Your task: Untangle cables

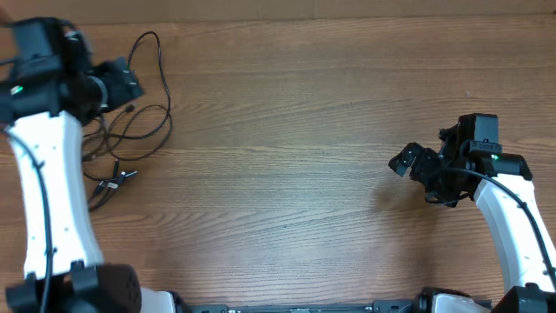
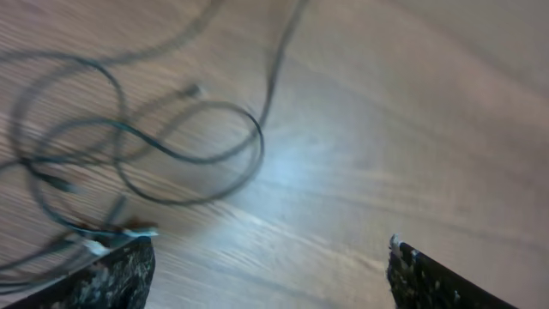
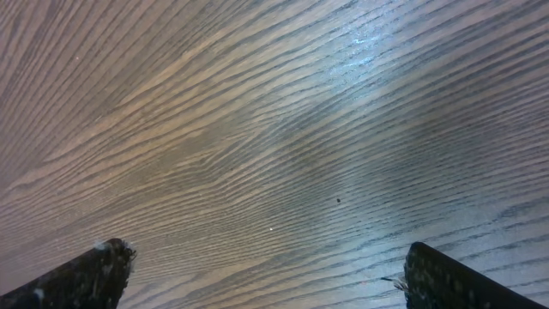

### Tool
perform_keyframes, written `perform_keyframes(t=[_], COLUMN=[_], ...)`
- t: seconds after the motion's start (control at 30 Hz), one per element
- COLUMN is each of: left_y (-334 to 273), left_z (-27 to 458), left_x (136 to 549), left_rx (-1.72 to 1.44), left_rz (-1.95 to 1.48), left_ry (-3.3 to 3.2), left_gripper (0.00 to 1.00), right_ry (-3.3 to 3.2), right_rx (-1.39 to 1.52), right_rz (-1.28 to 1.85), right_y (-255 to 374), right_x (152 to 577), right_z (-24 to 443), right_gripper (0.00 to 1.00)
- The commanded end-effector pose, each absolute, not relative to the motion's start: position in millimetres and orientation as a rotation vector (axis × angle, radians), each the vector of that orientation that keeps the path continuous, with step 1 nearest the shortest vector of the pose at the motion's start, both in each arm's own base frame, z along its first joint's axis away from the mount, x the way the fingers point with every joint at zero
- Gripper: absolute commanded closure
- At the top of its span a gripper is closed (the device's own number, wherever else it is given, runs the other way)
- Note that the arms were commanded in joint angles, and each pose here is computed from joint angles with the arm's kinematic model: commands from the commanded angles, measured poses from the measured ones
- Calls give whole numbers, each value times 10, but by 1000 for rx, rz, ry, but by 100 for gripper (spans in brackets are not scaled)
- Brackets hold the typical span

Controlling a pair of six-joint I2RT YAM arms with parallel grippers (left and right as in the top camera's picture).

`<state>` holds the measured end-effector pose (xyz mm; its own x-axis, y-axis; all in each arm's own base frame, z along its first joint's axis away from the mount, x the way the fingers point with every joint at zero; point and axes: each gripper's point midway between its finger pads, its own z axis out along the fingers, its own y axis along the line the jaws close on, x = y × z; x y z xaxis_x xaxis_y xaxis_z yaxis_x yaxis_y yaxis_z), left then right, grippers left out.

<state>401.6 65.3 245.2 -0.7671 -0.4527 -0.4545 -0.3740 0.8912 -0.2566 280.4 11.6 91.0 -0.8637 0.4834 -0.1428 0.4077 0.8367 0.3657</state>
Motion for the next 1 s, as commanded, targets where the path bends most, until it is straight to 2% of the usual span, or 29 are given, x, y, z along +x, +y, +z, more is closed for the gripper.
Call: perform_keyframes(t=[0.0,0.17,0.23,0.27,0.4,0.53,0.8,0.97], left_y=[446,216,169,159,168,237,292,498], left_z=[2059,1576,1376,1281,975,694,219,153], left_x=[4075,4175,4189,4194,4238,4298,4369,4414], left_rx=[-547,-463,-457,-458,-473,-486,-500,-510], left_rz=[-236,-244,-244,-243,-233,-177,-132,27], left_ry=[2666,2809,2863,2887,2945,2979,3031,3008], left_gripper=[12,7,10,18,78,96,96,96], right_ry=[2792,2792,2793,2793,2793,2793,2804,2810], right_rx=[665,665,665,665,665,665,671,674], right_rz=[482,482,482,482,482,482,481,481], right_y=[138,138,139,139,139,139,142,144], right_x=[2812,2812,2811,2811,2811,2810,2783,2767], right_z=[903,903,903,903,903,903,895,891], right_gripper=[0,0,0,0,0,0,0,0])
